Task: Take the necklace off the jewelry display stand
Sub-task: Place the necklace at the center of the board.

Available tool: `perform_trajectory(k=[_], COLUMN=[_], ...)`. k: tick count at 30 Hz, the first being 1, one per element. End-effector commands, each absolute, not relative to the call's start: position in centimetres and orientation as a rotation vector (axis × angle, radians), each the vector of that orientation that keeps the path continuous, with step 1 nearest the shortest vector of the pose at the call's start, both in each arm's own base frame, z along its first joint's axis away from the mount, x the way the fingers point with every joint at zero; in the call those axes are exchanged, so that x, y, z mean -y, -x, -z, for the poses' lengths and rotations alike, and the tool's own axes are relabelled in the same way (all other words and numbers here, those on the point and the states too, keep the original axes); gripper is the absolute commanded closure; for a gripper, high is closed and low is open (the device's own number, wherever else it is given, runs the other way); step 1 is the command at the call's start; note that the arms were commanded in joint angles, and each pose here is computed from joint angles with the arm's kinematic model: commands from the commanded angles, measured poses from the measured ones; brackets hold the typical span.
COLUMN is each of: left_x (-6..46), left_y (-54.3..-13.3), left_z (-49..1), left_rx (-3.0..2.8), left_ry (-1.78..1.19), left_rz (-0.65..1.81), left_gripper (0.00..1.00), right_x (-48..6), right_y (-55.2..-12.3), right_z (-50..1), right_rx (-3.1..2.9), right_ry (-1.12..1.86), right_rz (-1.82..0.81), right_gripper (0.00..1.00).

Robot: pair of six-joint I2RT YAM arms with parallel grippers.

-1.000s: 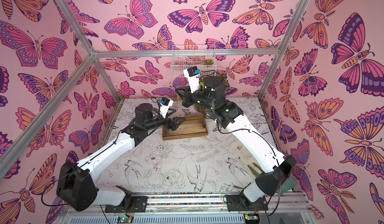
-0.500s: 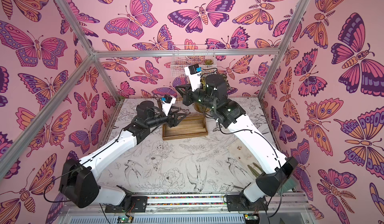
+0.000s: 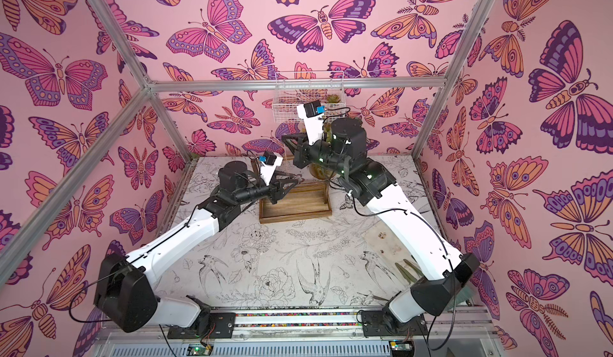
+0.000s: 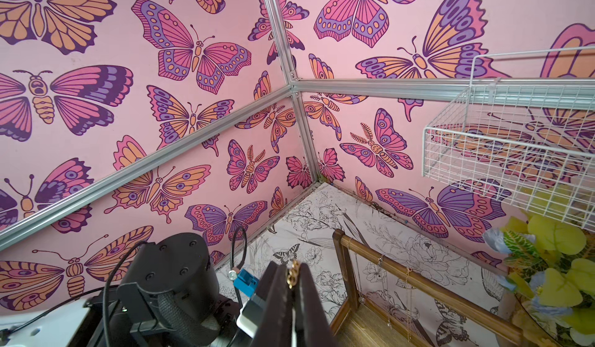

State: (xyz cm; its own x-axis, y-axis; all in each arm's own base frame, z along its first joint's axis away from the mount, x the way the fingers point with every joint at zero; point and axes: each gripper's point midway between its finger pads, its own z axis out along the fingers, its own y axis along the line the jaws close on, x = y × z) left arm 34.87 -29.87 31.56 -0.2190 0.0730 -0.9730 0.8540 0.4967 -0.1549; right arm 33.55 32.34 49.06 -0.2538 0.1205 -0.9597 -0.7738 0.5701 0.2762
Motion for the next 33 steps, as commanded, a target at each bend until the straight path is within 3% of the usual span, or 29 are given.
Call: perform_trajectory(k=[1,16,33], left_x=[29.9,29.7,29.5], left_y=[-34.3,-34.1,-33.8], left_z=[-32.8,-32.4,-31.2], left_rx=[-1.596,-1.614,-1.658], left_ry=[-0.826,-0.809,-0.794], left_rz=[0.890,0.895,0.883], left_gripper=[0.67,0.90,0.90], right_x=[-31.8,-31.7,-32.1], right_y=[-32.6,-32.8,-33.0], right_z=[-51.4,-51.3,-49.9], right_rx=[-1.555,-1.554,-1.583], right_ry=[0.546,0.533,0.533], right_rz=[-0.944,-0.941,-0.962], right_gripper=[1.00,1.00,1.00])
